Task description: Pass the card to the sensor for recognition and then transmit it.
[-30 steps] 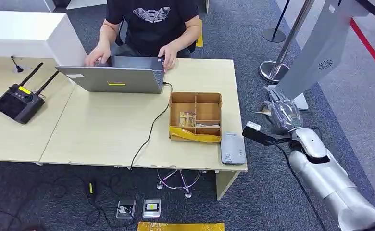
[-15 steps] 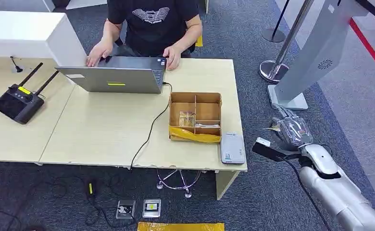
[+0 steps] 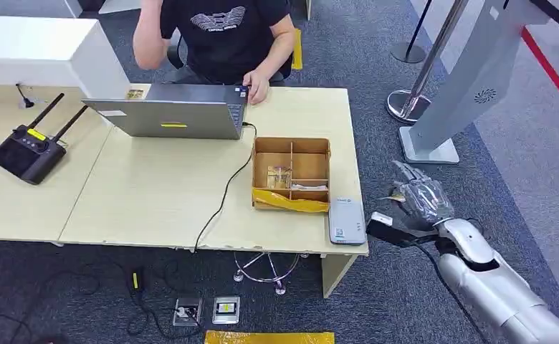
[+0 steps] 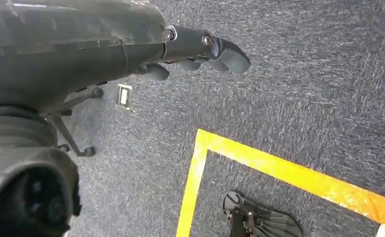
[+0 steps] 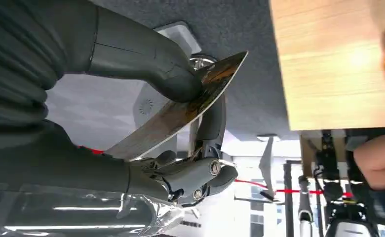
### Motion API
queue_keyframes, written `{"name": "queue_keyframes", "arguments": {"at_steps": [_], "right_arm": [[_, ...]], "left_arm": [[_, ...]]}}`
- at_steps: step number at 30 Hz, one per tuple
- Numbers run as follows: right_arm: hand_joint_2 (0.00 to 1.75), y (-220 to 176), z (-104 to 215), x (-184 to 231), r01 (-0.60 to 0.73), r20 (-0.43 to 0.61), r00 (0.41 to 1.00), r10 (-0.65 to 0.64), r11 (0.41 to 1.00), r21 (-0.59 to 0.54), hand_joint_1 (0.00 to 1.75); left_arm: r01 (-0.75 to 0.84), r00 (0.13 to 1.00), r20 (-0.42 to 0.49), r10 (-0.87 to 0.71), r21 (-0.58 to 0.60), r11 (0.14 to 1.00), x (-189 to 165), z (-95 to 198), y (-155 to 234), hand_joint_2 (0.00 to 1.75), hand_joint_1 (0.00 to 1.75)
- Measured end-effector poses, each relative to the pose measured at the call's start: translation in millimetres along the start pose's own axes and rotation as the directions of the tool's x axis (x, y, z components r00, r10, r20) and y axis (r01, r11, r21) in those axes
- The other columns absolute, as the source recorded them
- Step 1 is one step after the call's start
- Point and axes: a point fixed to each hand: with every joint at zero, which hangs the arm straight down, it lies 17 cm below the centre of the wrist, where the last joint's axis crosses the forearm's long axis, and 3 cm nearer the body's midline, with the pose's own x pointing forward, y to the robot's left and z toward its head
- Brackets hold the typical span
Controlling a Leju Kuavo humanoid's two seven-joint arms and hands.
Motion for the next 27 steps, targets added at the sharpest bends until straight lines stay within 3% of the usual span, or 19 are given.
{"name": "queue_keyframes", "arguments": {"at_steps": [16,27], "right_arm": [[1.75,2,-23,66,0.03,0.116,0.993,-0.028,0.999,-0.022,1.75],[1.75,21,-28,82,0.046,0.131,0.99,-0.047,0.999,0.01,1.75]], "left_arm": [[-0.007,1.0,0.002,0.007,0.005,1.0,2,0,1,0.0,0.0],[-0.007,1.0,0.003,0.007,0.005,1.0,2,0,0,0.0,0.0]]}}
